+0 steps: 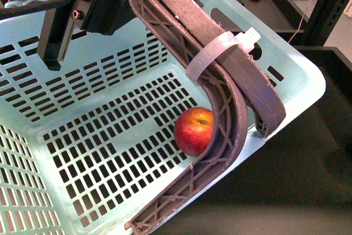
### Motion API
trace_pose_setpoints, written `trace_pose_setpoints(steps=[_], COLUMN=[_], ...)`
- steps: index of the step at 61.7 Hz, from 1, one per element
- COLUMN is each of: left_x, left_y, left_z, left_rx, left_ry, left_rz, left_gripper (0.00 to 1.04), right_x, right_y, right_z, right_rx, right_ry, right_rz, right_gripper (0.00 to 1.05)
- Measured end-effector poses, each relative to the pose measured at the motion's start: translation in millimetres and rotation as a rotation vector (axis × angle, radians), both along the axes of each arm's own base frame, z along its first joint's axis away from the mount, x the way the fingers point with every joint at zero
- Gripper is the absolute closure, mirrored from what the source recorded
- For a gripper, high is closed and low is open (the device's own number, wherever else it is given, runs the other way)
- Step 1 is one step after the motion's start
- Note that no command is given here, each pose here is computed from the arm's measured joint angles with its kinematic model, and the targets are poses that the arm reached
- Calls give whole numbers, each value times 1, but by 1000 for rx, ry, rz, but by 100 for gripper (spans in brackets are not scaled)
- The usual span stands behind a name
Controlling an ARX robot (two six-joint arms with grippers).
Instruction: Pick apple with right arm and hold basket with left
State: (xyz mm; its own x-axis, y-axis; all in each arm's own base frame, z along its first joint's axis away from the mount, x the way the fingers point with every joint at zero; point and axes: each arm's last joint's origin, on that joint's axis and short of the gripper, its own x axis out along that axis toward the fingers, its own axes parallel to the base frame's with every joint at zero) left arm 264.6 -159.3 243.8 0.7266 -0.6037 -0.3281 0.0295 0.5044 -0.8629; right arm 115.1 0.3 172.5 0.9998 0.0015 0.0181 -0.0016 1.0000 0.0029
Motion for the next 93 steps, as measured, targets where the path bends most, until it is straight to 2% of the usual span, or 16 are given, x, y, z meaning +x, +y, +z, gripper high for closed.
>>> trace_pose_setpoints(steps=[49, 67, 87, 93], left_x=[0, 0, 0, 0], left_y=[0, 0, 0, 0], left_z=[0, 0, 0, 0], left_rx=[-1, 1, 1, 0], left_ry=[2, 0, 0, 1], left_rz=[0, 0, 0, 0], left_gripper=[91, 91, 91, 91], right_x=[-18, -18, -18, -18], right_y=[0, 0, 0, 0], right_z=[-4, -3, -3, -3], right_rx=[-1, 0, 0, 0], right_ry=[6, 6, 5, 6], right_rz=[0, 0, 0, 0], right_gripper=[102, 55, 8, 9])
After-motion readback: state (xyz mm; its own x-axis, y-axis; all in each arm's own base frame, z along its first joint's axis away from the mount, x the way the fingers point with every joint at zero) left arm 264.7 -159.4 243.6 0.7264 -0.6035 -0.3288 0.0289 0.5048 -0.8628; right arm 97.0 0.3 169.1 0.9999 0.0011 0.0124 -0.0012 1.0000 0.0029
